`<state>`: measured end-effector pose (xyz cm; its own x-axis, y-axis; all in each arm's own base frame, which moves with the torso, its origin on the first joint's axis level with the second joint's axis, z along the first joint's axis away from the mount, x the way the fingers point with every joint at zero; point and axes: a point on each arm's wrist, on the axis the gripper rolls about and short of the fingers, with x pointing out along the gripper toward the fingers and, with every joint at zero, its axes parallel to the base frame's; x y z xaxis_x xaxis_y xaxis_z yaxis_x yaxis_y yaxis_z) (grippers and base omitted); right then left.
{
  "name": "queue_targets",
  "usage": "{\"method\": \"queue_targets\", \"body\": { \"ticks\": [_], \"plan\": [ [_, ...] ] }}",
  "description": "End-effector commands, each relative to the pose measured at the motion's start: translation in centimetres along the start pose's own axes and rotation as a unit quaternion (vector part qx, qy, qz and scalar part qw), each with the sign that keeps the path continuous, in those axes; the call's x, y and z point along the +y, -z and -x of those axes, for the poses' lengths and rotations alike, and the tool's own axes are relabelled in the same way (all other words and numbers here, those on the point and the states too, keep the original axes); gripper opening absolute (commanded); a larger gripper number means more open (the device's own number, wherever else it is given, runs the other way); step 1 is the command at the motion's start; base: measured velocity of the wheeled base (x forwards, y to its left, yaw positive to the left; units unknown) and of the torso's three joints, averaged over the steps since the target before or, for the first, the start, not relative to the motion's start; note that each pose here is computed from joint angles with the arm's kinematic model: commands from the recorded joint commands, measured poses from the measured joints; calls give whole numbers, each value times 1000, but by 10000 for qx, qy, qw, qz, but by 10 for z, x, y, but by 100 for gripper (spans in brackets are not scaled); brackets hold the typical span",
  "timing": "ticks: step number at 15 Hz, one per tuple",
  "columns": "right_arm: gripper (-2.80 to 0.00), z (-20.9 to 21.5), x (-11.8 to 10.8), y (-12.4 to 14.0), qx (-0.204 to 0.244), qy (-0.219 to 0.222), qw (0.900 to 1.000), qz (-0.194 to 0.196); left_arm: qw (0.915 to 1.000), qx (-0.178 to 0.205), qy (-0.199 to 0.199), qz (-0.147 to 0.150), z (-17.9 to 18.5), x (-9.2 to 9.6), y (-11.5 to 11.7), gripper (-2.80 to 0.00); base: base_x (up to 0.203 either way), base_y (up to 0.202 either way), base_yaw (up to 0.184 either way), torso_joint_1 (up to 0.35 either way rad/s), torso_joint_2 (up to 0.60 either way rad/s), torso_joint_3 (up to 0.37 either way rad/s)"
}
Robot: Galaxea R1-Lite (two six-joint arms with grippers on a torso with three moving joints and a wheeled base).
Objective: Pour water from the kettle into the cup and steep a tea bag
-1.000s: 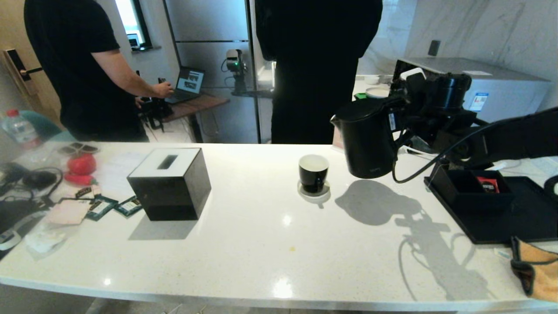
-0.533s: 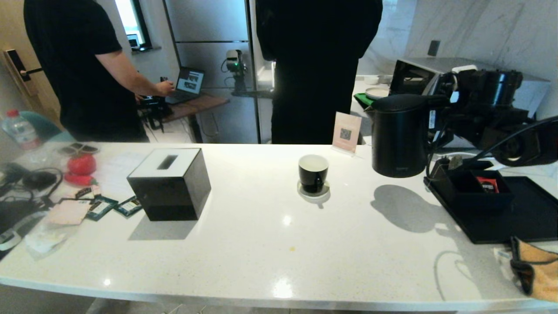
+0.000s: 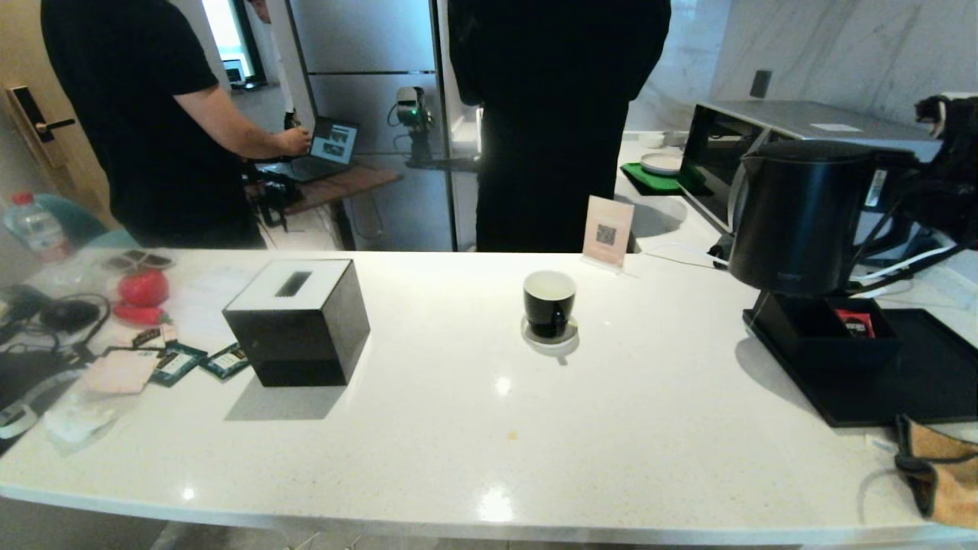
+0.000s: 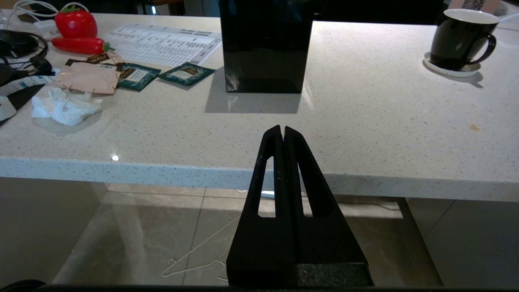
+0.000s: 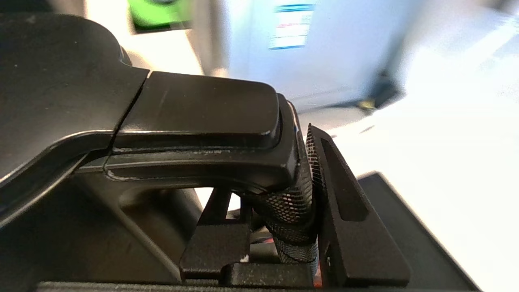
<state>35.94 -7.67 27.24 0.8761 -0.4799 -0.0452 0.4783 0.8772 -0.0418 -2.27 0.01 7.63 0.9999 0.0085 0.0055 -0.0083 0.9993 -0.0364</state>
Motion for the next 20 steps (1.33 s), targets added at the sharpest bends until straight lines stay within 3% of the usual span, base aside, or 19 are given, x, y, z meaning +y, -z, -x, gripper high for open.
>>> {"method": "queue_targets", "body": {
  "ticks": [1,6,12,15,20],
  "plan": [
    [-280,4,-30,-10,-100,382,9991,-132,10000,4,-4,2,0,0,0,-280,0,0,0,0,0,0],
    [-280,8,-90,-10,-66,1200,9924,-277,10000,0,-4,2,0,0,0,-280,0,0,0,0,0,0],
    [-280,10,-157,1,12,2149,9761,-324,10000,5,-4,2,0,0,0,-280,0,0,0,0,0,0],
    [-280,3,-178,17,168,2436,9689,-398,10000,3,-4,2,0,0,0,-280,0,0,0,0,0,0],
    [-280,-20,-199,39,-24,2601,9647,-422,10000,4,-4,2,0,0,0,-280,0,0,0,0,0,0]
  ]
}}
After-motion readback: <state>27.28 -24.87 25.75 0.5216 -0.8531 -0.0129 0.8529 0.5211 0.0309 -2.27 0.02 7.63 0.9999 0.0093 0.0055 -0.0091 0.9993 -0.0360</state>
